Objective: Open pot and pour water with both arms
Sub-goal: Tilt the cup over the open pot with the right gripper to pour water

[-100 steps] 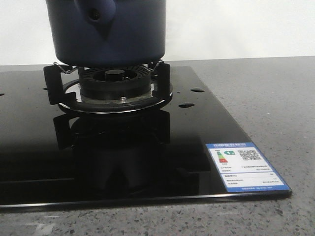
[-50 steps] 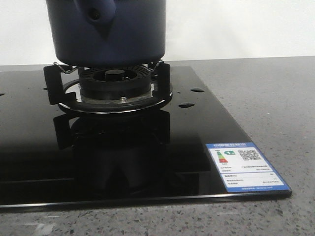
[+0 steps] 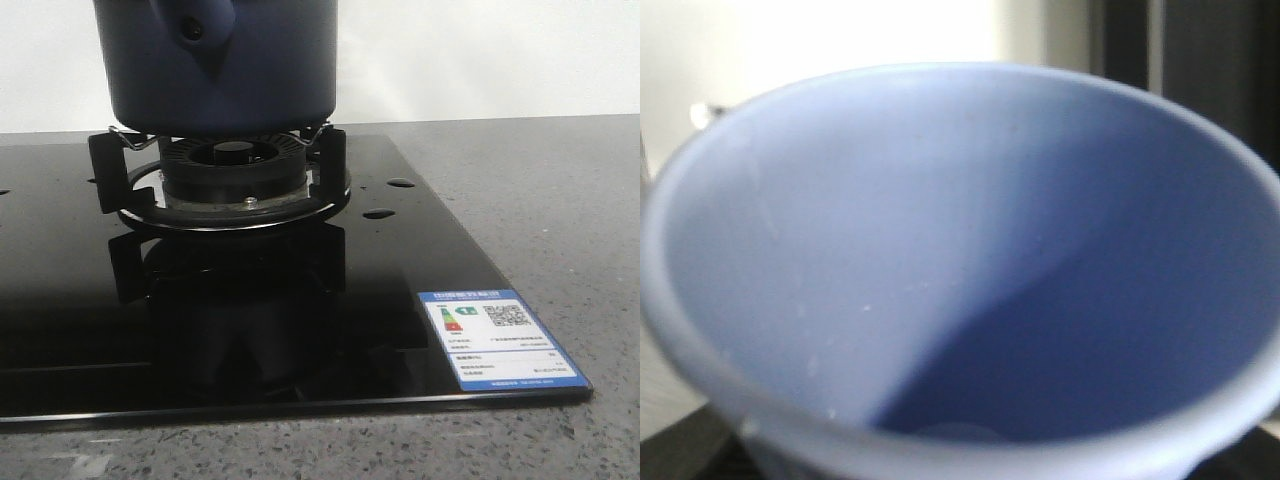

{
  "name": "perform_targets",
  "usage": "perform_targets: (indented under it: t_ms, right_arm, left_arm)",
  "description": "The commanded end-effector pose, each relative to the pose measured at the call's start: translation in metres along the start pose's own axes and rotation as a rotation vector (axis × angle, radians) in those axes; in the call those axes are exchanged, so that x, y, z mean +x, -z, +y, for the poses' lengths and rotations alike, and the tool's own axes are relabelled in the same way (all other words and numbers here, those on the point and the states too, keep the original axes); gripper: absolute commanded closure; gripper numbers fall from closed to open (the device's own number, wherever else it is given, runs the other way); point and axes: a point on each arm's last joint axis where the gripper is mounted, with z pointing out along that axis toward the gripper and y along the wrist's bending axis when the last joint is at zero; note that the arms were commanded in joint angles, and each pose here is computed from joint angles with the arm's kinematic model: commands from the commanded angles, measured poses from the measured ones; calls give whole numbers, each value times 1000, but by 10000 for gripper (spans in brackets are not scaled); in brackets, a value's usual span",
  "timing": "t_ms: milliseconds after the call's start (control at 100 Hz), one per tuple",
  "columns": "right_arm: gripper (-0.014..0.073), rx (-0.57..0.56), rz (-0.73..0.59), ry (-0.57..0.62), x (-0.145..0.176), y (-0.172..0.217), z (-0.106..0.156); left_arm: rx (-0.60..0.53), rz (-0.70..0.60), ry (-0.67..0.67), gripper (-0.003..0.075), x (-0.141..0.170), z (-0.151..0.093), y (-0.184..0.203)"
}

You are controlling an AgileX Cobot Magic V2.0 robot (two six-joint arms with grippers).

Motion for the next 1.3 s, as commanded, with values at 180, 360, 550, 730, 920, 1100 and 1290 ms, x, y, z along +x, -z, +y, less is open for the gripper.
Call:
perform_targets:
  t_ms: [180, 360, 550, 730, 920, 1100, 1290]
  right_arm:
    - [288, 49, -68, -537, 29, 46, -64]
    - [288, 24, -171, -770, 69, 70, -68]
    - [288, -11, -198, -907, 120, 91, -51]
    - [288, -36, -206, -1066, 168, 103, -21]
    - [288, -87, -172, -1164, 208, 112, 26]
    - [288, -88, -115, -1227, 231, 106, 64]
    - [288, -169, -77, -1261, 242, 91, 93]
  left_arm:
    - [-44, -155, -1, 363, -28, 4, 10]
    - [-44, -155, -1, 363, -28, 4, 10]
    - [-44, -155, -1, 363, -28, 4, 10]
    - [-41, -153, -1, 363, -28, 3, 10]
    - [-3, -159, 5, 363, -28, -6, 10]
    - [7, -163, 7, 363, -28, -8, 10]
    - [7, -163, 7, 363, -28, -8, 10]
